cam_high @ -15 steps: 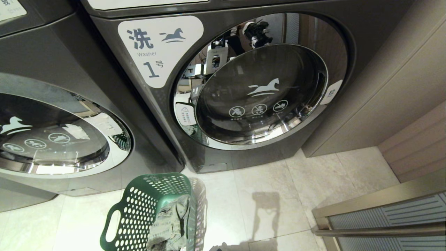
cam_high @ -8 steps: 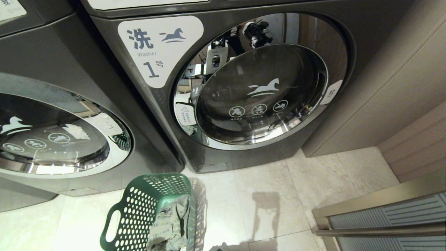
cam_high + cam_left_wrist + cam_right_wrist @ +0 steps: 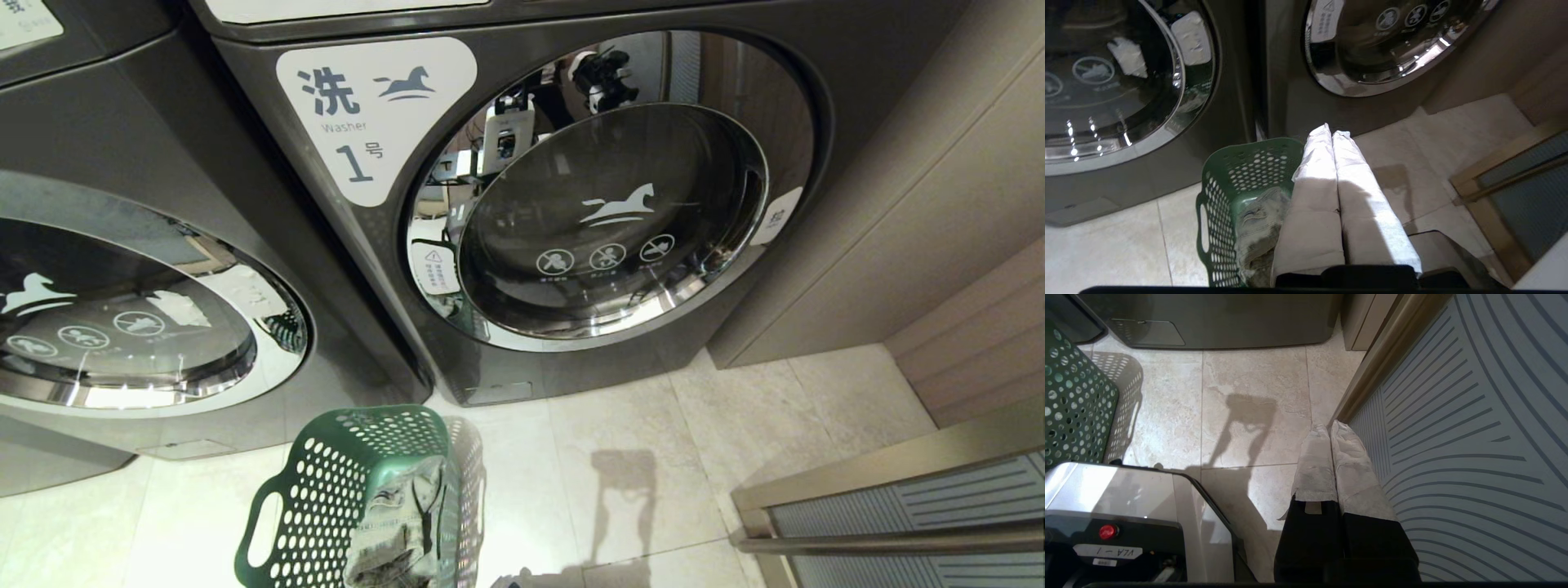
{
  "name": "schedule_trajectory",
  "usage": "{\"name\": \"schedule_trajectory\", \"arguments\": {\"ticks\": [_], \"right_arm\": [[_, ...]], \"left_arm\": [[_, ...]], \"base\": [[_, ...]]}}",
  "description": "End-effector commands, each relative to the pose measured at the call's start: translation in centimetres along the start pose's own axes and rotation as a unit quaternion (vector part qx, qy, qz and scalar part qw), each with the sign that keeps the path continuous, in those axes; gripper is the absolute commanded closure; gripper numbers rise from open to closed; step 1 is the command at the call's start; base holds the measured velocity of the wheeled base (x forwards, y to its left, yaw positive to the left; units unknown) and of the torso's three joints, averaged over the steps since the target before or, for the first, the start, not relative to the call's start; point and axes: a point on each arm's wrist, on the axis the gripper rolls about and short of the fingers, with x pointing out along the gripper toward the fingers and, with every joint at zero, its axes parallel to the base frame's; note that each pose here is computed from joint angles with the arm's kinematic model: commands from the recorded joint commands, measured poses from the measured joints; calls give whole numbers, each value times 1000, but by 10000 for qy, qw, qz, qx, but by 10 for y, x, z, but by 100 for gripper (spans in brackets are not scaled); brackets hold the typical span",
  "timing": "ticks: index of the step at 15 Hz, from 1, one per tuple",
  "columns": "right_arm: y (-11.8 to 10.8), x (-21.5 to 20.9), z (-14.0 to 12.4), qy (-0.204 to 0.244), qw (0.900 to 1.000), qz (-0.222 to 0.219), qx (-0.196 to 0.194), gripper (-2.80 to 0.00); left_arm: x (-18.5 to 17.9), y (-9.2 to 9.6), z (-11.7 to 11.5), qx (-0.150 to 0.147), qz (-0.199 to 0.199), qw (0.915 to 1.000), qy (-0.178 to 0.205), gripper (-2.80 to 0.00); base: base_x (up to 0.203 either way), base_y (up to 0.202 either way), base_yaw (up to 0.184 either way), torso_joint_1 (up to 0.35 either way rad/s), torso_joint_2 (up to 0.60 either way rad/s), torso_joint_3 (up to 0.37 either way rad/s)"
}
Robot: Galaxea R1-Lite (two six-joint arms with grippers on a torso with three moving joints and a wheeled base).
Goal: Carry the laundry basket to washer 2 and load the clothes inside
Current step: Open the lid of the washing machine
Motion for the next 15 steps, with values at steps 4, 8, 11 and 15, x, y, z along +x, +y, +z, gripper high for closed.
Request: {"name": "schedule_trajectory", "arguments": {"ticks": [4, 8, 11, 15], "right_arm": [[0, 0, 0, 10, 10000, -21, 32, 0], [0, 0, 0, 10, 10000, -18, 32, 0], [0, 0, 0, 10, 10000, -21, 32, 0], [0, 0, 0, 10, 10000, -21, 32, 0]], "left_arm": [[83, 18, 70, -567, -33, 9914, 1176, 0], [180, 48, 64, -1539, 760, 9664, 1911, 0], [193, 73, 31, -1939, 1193, 9583, 1728, 0], [185, 89, 10, -2303, 712, 9562, 1662, 0]], "base": [[0, 0, 0, 0, 0, 0], [0, 0, 0, 0, 0, 0], [0, 0, 0, 0, 0, 0], [0, 0, 0, 0, 0, 0]]}}
